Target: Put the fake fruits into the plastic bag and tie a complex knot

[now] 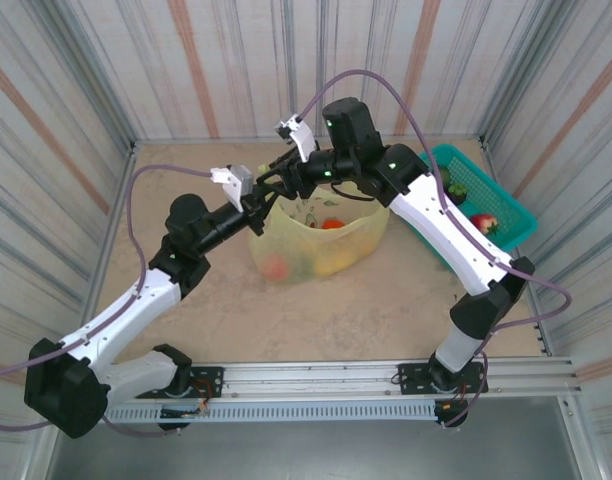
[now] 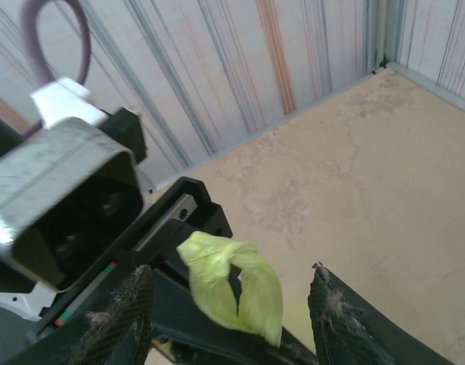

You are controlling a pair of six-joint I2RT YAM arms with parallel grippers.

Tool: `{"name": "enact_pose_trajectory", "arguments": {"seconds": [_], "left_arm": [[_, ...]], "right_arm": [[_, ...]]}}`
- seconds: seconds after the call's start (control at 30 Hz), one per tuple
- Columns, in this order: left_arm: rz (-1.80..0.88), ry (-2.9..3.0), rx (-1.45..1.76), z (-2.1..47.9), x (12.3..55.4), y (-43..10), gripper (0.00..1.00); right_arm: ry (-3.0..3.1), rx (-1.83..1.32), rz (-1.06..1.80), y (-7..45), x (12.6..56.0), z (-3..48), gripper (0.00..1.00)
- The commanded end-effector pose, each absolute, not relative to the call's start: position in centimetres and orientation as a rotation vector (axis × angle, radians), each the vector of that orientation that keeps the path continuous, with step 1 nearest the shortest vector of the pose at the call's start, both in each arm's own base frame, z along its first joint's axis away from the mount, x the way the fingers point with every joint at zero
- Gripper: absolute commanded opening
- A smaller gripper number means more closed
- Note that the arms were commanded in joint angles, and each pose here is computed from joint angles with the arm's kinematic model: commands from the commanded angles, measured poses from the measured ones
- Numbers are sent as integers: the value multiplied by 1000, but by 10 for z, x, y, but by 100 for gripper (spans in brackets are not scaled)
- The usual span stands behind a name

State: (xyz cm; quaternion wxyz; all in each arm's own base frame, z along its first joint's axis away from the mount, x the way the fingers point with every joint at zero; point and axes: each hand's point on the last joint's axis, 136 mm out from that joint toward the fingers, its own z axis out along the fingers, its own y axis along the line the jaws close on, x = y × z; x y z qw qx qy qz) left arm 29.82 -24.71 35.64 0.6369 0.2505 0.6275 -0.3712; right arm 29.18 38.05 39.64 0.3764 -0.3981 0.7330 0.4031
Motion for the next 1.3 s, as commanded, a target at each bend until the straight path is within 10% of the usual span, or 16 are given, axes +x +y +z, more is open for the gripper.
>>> {"name": "enact_pose_trajectory", "arguments": {"seconds": [0.0,0.13,0.27,0.53,0.93,1.27], "left_arm": [[-873,1369,591,378,293,-251,0],[-872,1370,598,377,291,-252,2],[-854,1382,574,372,292,-247,27],[-797,1387,463,353,300,-231,68],[-765,1306,467,351,322,-242,65],[-814,1288,523,335,318,-260,29]], "right_arm": [[1849,-1043,1037,386,293,397,53],[1835,-1039,1049,389,297,399,30],[1807,-1009,1116,386,302,410,1],[1716,-909,1269,375,307,426,0],[1683,-904,1381,376,296,428,1],[1685,-815,1448,369,302,430,1]]}}
